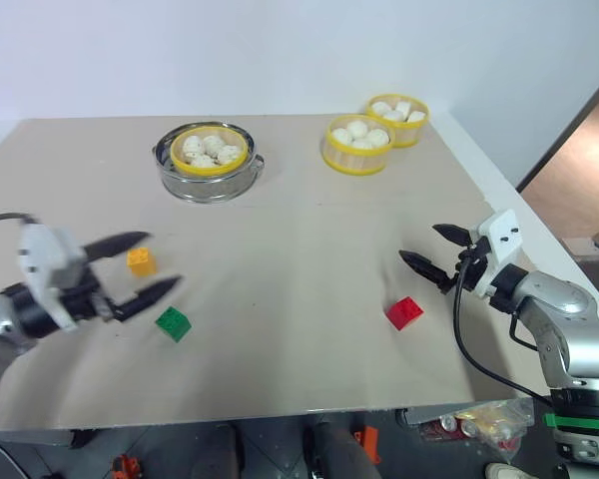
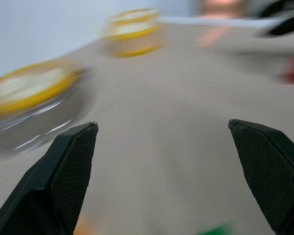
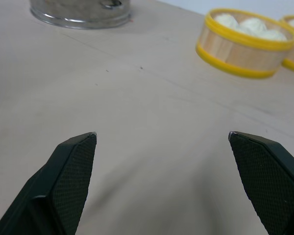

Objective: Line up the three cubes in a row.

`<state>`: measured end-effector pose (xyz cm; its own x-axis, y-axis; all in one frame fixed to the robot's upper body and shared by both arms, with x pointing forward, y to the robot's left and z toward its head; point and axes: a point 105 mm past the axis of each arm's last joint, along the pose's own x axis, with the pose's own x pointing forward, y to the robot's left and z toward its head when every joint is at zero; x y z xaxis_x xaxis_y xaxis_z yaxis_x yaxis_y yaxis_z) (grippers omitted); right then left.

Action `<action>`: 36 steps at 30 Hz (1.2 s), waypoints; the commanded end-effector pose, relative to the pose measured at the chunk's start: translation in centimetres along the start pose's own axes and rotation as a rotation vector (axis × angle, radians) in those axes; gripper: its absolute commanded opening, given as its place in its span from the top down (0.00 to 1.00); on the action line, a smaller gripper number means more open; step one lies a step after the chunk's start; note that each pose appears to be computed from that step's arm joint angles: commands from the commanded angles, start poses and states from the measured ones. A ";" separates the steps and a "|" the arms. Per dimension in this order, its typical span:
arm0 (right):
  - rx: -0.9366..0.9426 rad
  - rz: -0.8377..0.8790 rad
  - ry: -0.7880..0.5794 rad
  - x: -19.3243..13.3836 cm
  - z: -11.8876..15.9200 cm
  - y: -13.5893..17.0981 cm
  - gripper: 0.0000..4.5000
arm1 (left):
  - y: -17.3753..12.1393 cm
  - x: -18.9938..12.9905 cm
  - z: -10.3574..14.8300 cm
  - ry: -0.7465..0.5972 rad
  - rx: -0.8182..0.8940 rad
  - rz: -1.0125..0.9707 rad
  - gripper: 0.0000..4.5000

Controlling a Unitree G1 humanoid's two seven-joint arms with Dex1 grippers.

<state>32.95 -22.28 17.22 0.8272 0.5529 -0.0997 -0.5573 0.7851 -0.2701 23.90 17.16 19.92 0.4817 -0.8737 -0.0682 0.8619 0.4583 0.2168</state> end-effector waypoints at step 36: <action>0.159 -0.085 0.136 -2.9 -5.2 8.3 0.21 | -4.4 8.1 -2.7 -0.007 0.057 -0.417 0.00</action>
<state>26.32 -19.12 9.79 0.8699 0.4298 -0.2418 -0.4693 0.8722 -0.1380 24.71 8.55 15.51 0.1003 -0.9826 -0.1563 0.9779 0.0684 0.1975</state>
